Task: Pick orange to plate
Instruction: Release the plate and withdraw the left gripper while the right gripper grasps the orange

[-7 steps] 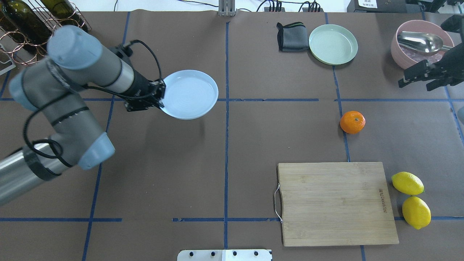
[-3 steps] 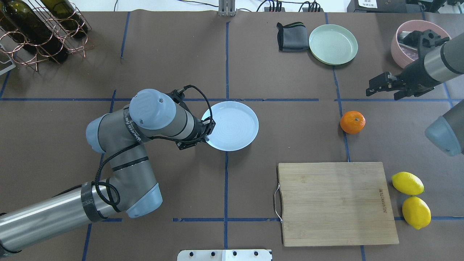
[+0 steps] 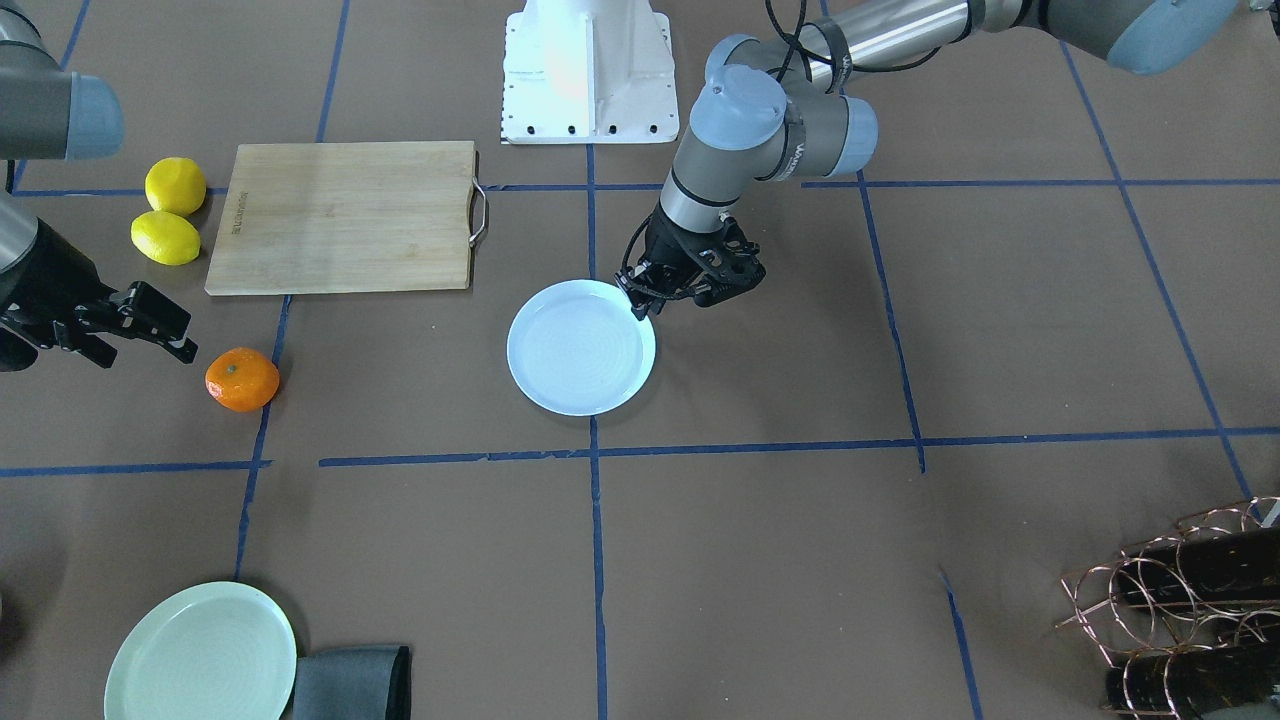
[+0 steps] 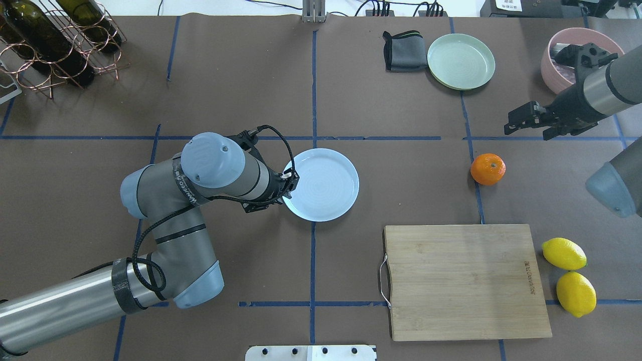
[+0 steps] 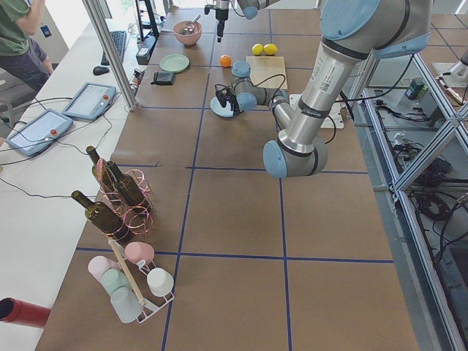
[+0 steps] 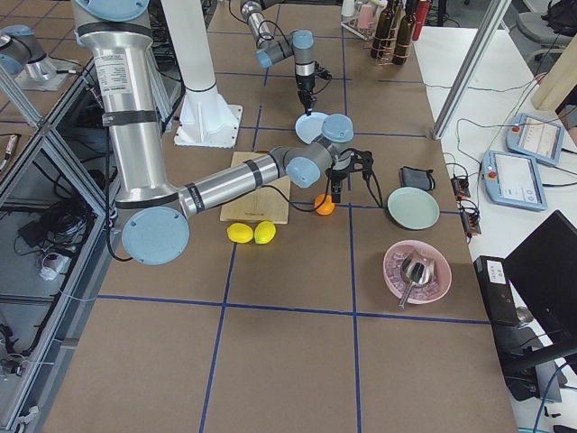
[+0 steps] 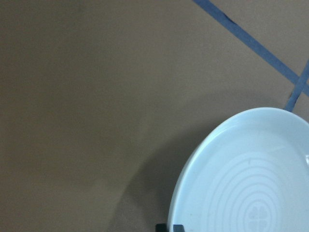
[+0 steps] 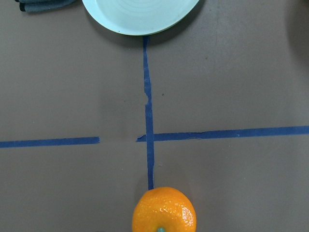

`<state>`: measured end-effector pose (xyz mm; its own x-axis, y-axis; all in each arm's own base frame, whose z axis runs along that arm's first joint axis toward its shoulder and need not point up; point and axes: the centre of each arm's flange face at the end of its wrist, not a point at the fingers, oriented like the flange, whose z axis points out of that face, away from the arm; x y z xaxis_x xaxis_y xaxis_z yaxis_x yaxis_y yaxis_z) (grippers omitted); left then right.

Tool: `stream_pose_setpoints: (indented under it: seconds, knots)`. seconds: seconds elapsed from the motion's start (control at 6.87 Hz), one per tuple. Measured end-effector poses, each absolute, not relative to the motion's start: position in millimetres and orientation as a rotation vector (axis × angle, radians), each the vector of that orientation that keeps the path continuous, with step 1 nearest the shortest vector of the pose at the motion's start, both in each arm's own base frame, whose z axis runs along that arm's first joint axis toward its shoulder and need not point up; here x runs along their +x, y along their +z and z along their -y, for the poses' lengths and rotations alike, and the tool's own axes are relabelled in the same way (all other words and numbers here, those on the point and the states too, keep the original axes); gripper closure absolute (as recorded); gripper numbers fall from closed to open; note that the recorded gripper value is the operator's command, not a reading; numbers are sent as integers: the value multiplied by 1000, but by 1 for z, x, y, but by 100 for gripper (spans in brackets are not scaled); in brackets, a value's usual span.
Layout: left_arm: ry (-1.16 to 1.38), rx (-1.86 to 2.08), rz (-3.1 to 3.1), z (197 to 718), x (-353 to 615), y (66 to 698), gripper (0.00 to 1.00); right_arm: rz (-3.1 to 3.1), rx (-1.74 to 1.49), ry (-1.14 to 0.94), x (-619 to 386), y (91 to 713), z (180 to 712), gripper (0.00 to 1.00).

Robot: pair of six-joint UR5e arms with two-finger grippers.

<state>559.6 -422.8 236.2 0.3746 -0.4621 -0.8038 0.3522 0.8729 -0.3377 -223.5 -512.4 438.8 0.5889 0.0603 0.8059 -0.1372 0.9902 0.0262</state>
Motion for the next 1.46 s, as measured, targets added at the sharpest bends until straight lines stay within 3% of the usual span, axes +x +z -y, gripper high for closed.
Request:
stream_pose_setpoints:
  seconds: [0.73, 1.46]
  knots:
    - [-416, 47, -1044, 461, 464, 209, 0, 806, 127, 59, -314, 455, 481, 0]
    - [-426, 63, -1021, 468, 443, 223, 0, 742, 121, 38, -341, 480, 484, 0]
